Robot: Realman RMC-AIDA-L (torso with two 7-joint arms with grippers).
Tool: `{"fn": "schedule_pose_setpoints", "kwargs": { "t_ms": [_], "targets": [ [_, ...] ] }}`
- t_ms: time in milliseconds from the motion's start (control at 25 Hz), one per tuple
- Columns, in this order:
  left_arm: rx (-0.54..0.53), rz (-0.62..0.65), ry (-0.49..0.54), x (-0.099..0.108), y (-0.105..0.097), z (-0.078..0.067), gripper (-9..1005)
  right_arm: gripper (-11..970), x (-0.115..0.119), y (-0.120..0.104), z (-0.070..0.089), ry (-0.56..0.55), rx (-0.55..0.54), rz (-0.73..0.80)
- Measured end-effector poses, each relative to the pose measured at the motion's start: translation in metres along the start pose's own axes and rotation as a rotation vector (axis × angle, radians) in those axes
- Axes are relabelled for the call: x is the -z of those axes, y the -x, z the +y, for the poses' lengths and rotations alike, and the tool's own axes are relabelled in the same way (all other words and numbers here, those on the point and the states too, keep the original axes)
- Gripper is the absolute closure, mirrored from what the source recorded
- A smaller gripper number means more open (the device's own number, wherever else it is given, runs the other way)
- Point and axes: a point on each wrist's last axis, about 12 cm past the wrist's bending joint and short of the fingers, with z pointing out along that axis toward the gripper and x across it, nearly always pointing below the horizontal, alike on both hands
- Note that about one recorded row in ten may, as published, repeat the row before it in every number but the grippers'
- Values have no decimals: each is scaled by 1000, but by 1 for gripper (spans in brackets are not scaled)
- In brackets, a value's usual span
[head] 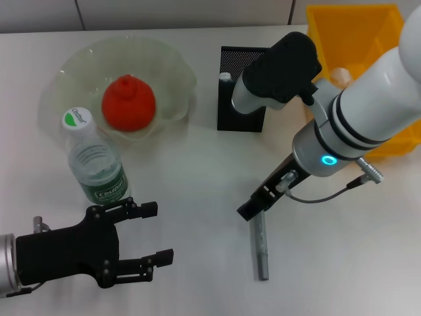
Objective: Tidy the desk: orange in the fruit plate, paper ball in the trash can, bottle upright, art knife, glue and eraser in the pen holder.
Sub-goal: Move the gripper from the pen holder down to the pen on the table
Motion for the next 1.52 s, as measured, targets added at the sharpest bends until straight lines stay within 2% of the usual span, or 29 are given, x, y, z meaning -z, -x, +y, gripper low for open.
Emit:
{"fn": "schedule_pose_setpoints", "kwargs": {
  "t_ms": [320,600,800,1360,1520],
  "targets": [
    [-1,1,1,0,0,0,150,155,-6,0,1,1,12,28],
    [1,1,3,0,0,0,150,351,-9,0,-1,1,3,43],
    [0,1,3,0,0,0,150,525,-9,-1,-1,0,1,44],
    [-8,-1,1,0,2,2,150,656,-10,-1,0,3,10,73],
    [-9,-2,-2,-1,3,2,150,737,-9,-1,1,4,21,88]
  ]
}}
